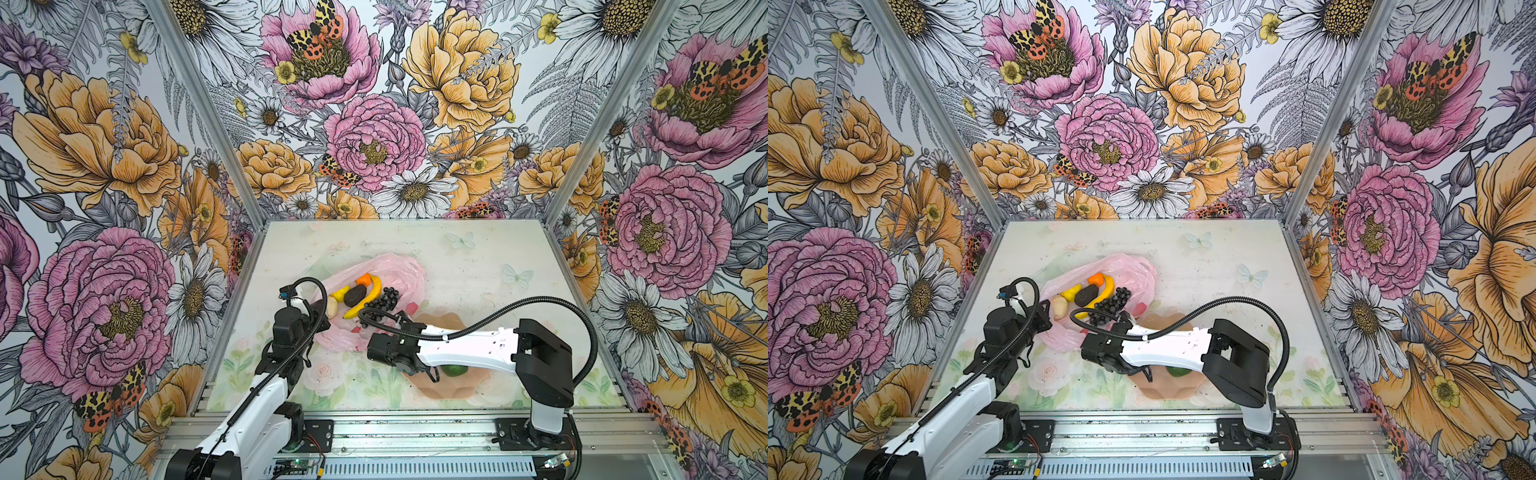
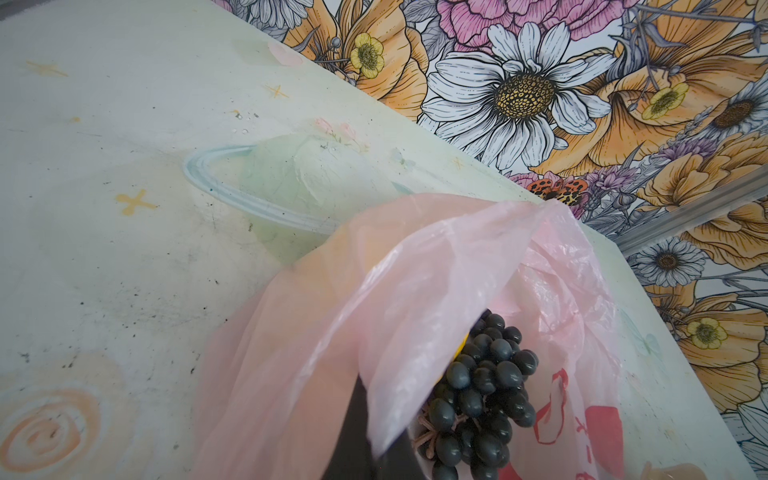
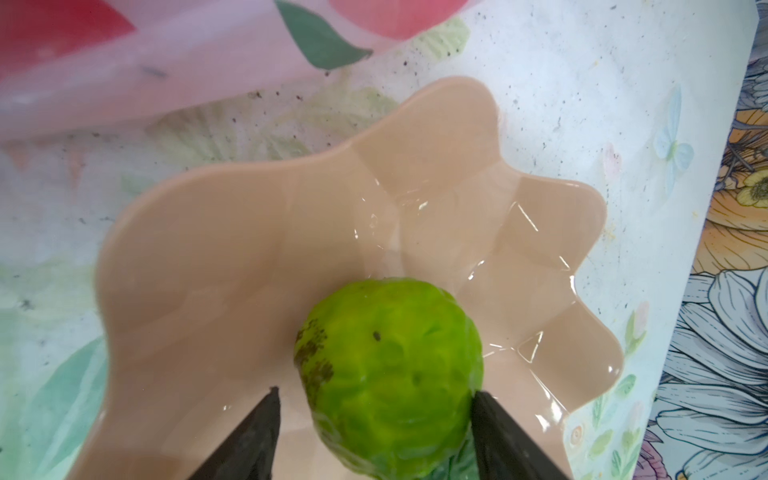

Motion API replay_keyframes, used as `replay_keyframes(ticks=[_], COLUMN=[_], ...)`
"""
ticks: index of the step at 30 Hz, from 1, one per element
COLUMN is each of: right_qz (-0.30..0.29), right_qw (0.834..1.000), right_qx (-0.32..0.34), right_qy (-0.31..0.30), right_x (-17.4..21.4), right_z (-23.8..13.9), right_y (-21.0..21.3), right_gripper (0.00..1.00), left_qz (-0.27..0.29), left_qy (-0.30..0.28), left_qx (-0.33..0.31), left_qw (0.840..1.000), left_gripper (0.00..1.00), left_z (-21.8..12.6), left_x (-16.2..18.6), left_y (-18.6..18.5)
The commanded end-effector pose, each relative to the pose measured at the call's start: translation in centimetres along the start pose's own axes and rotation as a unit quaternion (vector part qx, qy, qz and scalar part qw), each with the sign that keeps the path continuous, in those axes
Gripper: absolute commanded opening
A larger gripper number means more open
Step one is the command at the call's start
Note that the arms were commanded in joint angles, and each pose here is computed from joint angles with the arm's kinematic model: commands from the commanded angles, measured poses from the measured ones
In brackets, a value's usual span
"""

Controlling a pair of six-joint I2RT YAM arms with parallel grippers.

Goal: Take the fake fruits out of the plastic bag
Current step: 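Lower the lime-green fruit into the bowl and open the right gripper, then raise the right gripper and move it over the bag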

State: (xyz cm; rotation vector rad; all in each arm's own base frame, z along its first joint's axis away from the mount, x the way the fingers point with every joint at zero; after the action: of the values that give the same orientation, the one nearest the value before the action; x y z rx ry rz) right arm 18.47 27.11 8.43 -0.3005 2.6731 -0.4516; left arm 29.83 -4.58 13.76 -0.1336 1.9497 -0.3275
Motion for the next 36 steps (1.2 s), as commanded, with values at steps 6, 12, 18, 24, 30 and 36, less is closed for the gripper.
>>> replay_keyframes(ticks=[6, 12, 18, 24, 30, 36], right_qz=[0.008, 0.003, 0.010, 0.024, 0.036, 0.059], right_qw=[0.999, 0.998, 0.998, 0.997, 0.995, 0.993], right_qx=[-0.039, -0.054, -0.066, -0.076, -0.088, -0.097], right_qy=[0.012, 0.020, 0.019, 0.008, -0.002, -0.025], right_x=[0.9, 2.0, 2.3, 1.6, 0.6, -1.9], right_z=[-1.6, -2.3, -3.4, -4.6, -5.5, -6.4], right_y=[1.0, 1.5, 1.2, 0.7, 0.4, -0.6], right_gripper=[0.64, 0.63, 0.59, 0.59, 0.59, 0.59], left_qz=[0.009, 0.009, 0.009, 0.009, 0.010, 0.009], left_qy=[-0.009, -0.010, -0.009, -0.008, -0.009, -0.008], left_qx=[-0.007, -0.007, -0.007, -0.007, -0.006, -0.005], left_qw=[1.000, 1.000, 1.000, 1.000, 1.000, 1.000], left_gripper=[0.00, 0.00, 0.00, 0.00, 0.00, 0.00], left_z=[-0.1, -0.1, -0.1, -0.1, 0.0, 0.0], left_x=[-0.1, -0.1, -0.1, -0.1, -0.1, -0.1], left_y=[0.4, 0.4, 0.4, 0.4, 0.4, 0.3])
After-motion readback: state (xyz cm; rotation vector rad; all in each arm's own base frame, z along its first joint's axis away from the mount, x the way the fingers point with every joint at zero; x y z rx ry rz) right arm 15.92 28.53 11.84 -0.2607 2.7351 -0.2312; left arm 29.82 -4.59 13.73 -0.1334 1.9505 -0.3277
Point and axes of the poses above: each gripper's point midway between its finger pads, its own z axis out along the fingers, its own y axis along the line the jaws close on, x = y × z, the point moved 1 cm from there along -z, back along the fingers, and after that the axes turned 13 degrees about z, right-handed, at the moved point
